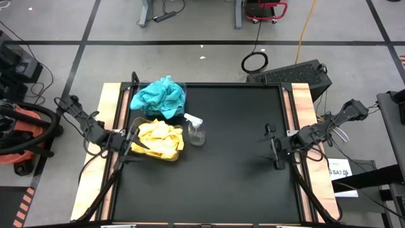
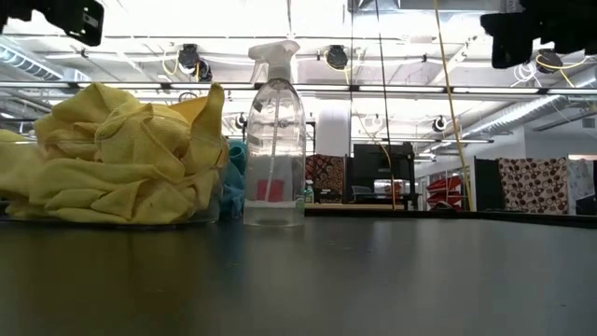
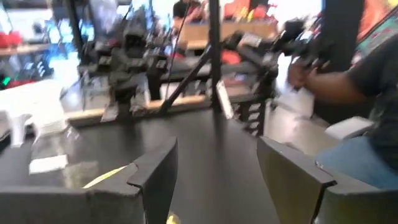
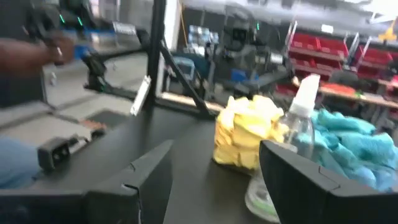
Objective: Sort microfiber towel by color & place in baskets
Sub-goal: Return to Home Position
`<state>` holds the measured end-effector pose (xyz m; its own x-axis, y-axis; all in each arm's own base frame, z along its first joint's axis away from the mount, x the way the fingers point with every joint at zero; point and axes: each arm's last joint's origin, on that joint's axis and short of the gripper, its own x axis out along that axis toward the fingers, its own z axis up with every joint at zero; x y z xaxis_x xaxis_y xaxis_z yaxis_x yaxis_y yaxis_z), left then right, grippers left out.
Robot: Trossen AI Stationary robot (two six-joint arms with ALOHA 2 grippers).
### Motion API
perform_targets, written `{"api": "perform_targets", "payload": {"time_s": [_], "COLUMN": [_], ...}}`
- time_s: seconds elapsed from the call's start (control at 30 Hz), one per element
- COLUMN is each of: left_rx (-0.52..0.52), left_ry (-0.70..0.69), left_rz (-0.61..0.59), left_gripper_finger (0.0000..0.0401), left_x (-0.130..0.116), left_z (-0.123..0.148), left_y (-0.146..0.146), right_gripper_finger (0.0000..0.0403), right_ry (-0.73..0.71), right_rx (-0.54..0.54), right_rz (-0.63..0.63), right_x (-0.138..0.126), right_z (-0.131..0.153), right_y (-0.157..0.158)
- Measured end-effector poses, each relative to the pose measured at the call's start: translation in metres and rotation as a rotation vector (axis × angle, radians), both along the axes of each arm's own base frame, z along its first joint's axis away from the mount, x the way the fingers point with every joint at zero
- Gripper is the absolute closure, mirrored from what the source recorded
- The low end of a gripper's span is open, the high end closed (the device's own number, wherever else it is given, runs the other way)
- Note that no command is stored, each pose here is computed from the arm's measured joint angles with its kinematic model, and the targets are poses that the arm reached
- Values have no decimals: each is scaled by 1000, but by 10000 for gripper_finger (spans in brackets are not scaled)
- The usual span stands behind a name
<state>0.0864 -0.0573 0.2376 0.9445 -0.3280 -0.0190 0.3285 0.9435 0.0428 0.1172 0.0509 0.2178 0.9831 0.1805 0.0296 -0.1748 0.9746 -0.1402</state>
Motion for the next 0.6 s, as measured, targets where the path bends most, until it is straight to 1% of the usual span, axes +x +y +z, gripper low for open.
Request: {"api": "perform_targets", "payload": {"time_s": [0.07, 0.13, 0.27, 0.43, 0.6], "left_rx": [-13, 1, 17, 8, 3], "left_ry": [-46, -78, -137, -147, -150], "left_rz": [-32, -47, -47, -31, -4], "left_gripper_finger": [176, 176, 176, 176, 176], "left_x": [-2, -3, -5, -7, -10], "left_z": [-4, -11, -22, -36, -45], "left_y": [0, 0, 2, 5, 8], "right_gripper_finger": [177, 177, 177, 177, 196], "right_ry": [-35, -67, -127, -165, -150], "right_rx": [9, 3, -3, 7, 7], "right_rz": [4, 1, -28, -43, -60], "right_x": [-4, -7, -11, -15, -17], "right_z": [-5, -11, -18, -26, -31], "right_y": [-3, -6, -12, -18, -23]}}
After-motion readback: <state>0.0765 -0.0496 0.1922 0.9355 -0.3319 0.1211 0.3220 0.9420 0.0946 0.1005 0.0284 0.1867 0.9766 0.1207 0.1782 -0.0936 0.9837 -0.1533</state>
